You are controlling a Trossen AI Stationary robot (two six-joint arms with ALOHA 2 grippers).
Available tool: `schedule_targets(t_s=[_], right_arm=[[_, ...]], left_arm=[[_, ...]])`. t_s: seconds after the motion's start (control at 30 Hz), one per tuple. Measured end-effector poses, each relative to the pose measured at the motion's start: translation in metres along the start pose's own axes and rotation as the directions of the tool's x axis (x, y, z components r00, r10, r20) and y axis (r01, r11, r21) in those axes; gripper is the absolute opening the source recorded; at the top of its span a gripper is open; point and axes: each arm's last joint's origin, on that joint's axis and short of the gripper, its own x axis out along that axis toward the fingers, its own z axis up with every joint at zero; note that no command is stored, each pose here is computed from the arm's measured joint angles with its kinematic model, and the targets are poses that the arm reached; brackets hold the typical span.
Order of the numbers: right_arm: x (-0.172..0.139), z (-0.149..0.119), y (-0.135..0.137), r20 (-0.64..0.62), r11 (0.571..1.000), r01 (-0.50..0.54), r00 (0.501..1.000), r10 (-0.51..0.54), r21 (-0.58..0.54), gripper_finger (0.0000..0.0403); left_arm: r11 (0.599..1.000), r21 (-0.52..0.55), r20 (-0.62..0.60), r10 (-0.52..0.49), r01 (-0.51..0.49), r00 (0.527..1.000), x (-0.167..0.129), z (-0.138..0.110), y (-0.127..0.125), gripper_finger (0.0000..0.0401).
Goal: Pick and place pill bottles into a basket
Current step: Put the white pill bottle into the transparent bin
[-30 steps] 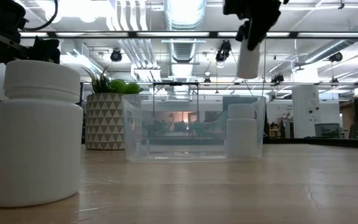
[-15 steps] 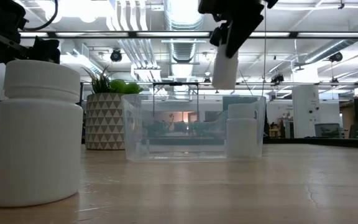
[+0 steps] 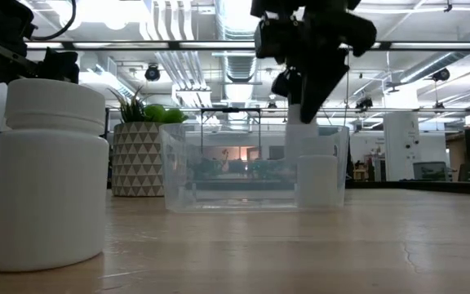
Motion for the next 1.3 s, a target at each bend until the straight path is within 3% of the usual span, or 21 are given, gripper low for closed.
schedule_targets(t_s=[0.57, 1.07, 1.3], right_arm=[[0.023, -0.007, -0.003, 0.014, 0.999, 0.032, 0.999, -0.032, 0.004, 0.0147], [0.023, -0.008, -0.005, 0.004, 0.997, 0.073, 0.997, -0.073, -0.036, 0.0147], [0.023, -0.010, -0.005, -0.012, 0.996, 0.071, 0.997, -0.071, -0.045, 0.0171]], left_arm=[[1.000, 0.000, -0.001, 0.000, 0.000, 1.000, 0.000, 0.000, 0.000, 0.0290], [1.000, 0.000, 0.000, 0.000, 0.000, 1.000, 0.000, 0.000, 0.000, 0.0290], [1.000, 0.000, -0.001, 0.000, 0.000, 1.000, 0.000, 0.000, 0.000, 0.0290]])
